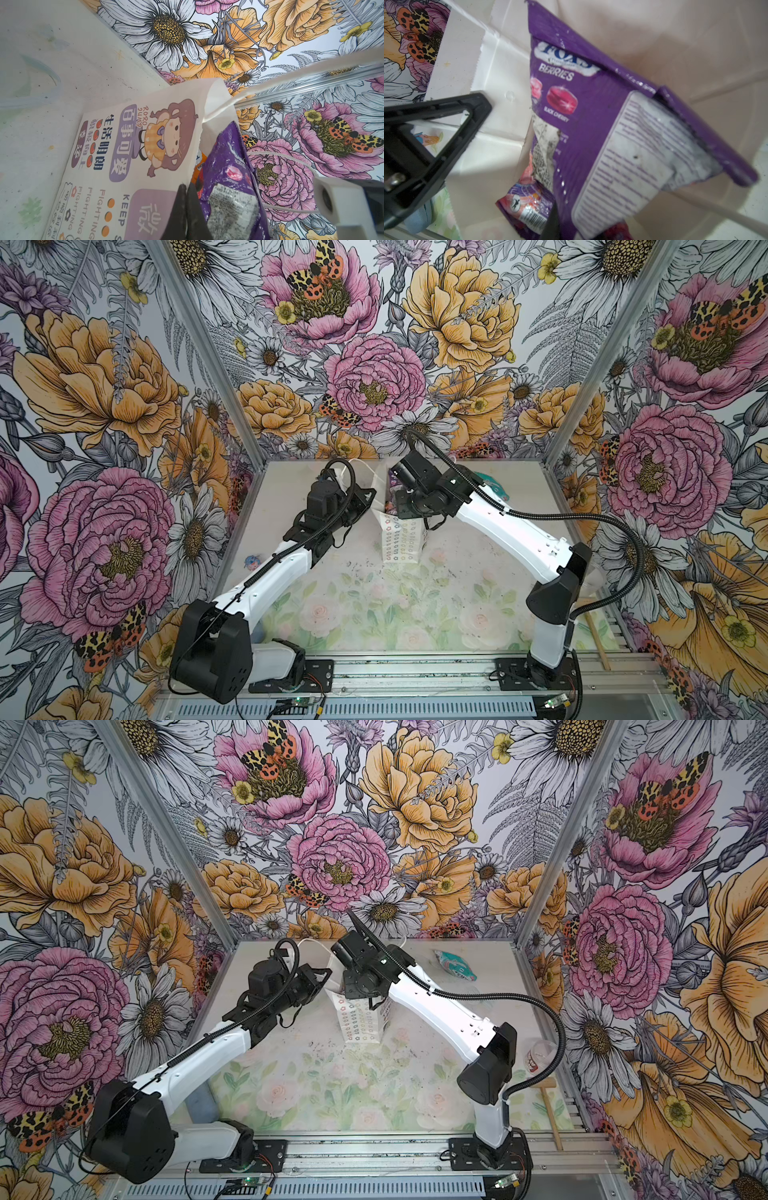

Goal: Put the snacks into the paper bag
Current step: 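Lower the purple packet into the bag with the right gripper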

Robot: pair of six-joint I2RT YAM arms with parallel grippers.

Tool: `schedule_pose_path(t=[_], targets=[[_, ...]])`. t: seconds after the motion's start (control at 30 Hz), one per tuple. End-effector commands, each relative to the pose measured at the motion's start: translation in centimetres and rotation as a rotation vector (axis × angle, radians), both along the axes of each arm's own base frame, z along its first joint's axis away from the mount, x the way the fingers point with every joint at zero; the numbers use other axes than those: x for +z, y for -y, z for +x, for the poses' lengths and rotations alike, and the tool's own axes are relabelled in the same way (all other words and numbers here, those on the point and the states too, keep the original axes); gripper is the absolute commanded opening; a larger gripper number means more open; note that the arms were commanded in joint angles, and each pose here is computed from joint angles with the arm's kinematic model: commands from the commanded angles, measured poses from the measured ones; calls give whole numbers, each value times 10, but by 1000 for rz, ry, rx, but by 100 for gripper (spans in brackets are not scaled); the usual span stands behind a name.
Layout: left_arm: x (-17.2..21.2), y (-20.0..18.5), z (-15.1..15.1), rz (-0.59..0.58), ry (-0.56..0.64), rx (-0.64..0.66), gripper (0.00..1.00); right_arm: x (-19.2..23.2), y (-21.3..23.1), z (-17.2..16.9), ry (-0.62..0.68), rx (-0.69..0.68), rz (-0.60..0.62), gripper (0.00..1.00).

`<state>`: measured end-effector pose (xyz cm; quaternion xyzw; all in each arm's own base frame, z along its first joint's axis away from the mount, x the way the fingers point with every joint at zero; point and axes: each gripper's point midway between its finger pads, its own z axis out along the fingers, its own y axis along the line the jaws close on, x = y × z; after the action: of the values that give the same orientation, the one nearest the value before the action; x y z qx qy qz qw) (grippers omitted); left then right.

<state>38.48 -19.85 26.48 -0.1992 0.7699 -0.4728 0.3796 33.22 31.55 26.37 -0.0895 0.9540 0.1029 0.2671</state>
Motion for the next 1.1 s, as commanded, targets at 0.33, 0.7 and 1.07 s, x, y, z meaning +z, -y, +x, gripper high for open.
schedule_pose_path(t=[0.33, 0.7, 1.07], targets=[[11, -1, -2, -12, 38, 10, 0, 20, 4, -20, -1, 17, 30, 0], [11, -1, -2, -12, 36, 8, 0, 24, 0, -20, -6, 23, 51, 20], [10, -1, -2, -12, 37, 8, 0, 45, -1, -21, 29, 41, 81, 42]])
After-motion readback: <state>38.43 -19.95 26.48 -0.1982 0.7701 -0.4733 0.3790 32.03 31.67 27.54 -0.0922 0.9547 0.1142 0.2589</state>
